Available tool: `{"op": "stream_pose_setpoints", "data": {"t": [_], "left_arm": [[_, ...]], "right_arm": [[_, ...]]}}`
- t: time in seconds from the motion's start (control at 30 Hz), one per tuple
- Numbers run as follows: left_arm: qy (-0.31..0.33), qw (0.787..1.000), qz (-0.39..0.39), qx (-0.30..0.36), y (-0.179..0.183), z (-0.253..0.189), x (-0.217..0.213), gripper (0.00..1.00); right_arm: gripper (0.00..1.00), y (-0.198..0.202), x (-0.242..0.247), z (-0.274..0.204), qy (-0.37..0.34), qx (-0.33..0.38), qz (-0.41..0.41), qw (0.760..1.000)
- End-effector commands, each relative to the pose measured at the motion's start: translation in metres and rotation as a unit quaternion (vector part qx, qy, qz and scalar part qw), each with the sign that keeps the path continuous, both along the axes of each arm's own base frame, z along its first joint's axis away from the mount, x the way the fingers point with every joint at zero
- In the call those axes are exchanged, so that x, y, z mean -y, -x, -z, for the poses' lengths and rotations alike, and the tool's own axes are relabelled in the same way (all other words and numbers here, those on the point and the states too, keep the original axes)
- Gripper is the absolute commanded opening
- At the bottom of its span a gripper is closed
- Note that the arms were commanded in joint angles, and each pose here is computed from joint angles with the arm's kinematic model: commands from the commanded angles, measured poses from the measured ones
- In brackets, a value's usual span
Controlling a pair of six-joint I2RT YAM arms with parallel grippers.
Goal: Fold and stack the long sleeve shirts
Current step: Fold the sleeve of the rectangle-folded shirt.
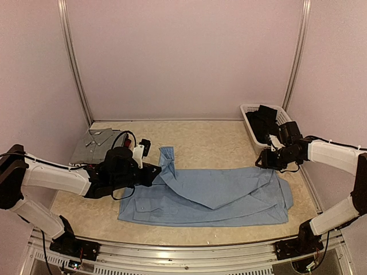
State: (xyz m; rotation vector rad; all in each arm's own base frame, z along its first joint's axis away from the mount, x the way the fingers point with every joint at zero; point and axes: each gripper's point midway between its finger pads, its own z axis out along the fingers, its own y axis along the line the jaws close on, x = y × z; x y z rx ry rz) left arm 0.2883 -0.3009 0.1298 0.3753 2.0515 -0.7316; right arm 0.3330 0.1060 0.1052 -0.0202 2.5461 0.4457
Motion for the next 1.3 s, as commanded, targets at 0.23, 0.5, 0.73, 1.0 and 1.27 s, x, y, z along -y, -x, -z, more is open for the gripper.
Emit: {"op": "stream_pose_setpoints", "data": {"t": [0.23, 0.5, 0.73, 1.0, 1.27], "left_arm": [[-0.021, 0.999, -0.04, -0.01, 0.016, 0.027, -0.011, 0.09], [-0.059, 0.991, -0.121, -0.012, 0.023, 0.037, -0.044, 0.25], [-0.08, 0.983, -0.167, -0.001, 0.025, 0.023, -0.065, 0.61], [-0.075, 0.993, -0.089, 0.001, 0.024, 0.007, -0.023, 0.73], [-0.058, 0.998, 0.002, -0.018, 0.033, 0.015, 0.021, 0.76]], "right_arm": [[0.46, 0.002, 0.001, 0.01, -0.002, -0.008, -0.004, 1.0], [0.46, 0.003, -0.002, 0.012, -0.009, -0.01, -0.009, 1.0], [0.45, 0.008, -0.004, 0.013, -0.008, -0.009, -0.012, 1.0], [0.46, 0.024, -0.022, 0.016, -0.001, -0.009, -0.048, 0.999], [0.47, 0.038, -0.042, 0.025, 0.001, -0.015, -0.084, 0.996]]}}
